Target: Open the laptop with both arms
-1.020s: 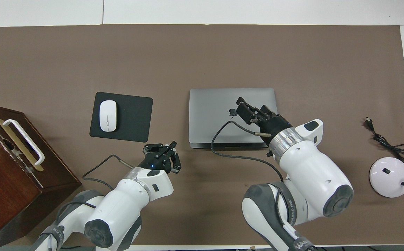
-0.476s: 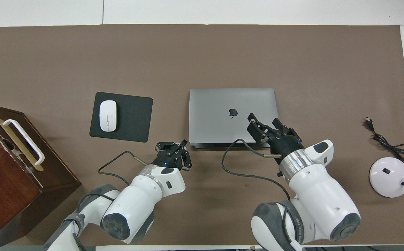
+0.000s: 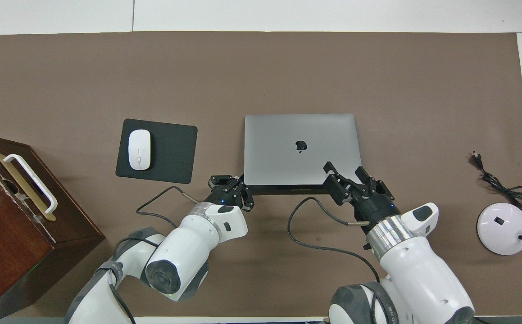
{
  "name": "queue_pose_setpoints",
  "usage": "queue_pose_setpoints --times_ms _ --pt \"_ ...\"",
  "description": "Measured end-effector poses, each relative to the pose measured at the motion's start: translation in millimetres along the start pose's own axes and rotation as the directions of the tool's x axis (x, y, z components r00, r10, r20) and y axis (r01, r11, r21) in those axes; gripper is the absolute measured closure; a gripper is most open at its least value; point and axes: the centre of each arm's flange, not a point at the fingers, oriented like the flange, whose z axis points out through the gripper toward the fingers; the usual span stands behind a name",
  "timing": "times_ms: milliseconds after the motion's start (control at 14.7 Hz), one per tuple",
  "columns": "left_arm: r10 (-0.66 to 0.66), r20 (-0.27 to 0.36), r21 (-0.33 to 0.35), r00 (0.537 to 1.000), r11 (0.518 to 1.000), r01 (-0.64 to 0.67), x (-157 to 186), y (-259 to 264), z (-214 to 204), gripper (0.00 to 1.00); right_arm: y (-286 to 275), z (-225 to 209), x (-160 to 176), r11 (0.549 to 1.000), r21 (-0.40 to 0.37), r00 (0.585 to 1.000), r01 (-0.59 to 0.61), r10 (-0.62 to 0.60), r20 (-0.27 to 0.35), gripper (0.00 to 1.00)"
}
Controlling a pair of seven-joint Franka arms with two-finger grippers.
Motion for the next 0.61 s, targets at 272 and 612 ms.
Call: queue_pose_setpoints --times_ms 272,612 --pt "0.012 0.002 -0.004 1.000 1.000 -0.012 2.3 2.8 11.6 0.99 -22.7 -9.9 -32.0 0.979 0.010 0.978 -0.205 0.204 0.031 0.00" --pt "0.019 0.009 -0.006 1.000 1.000 -0.019 -0.2 4.2 18.0 0.99 -25.0 -16.1 -45.9 0.912 -0.028 0.911 -0.410 0.411 0.041 0.00"
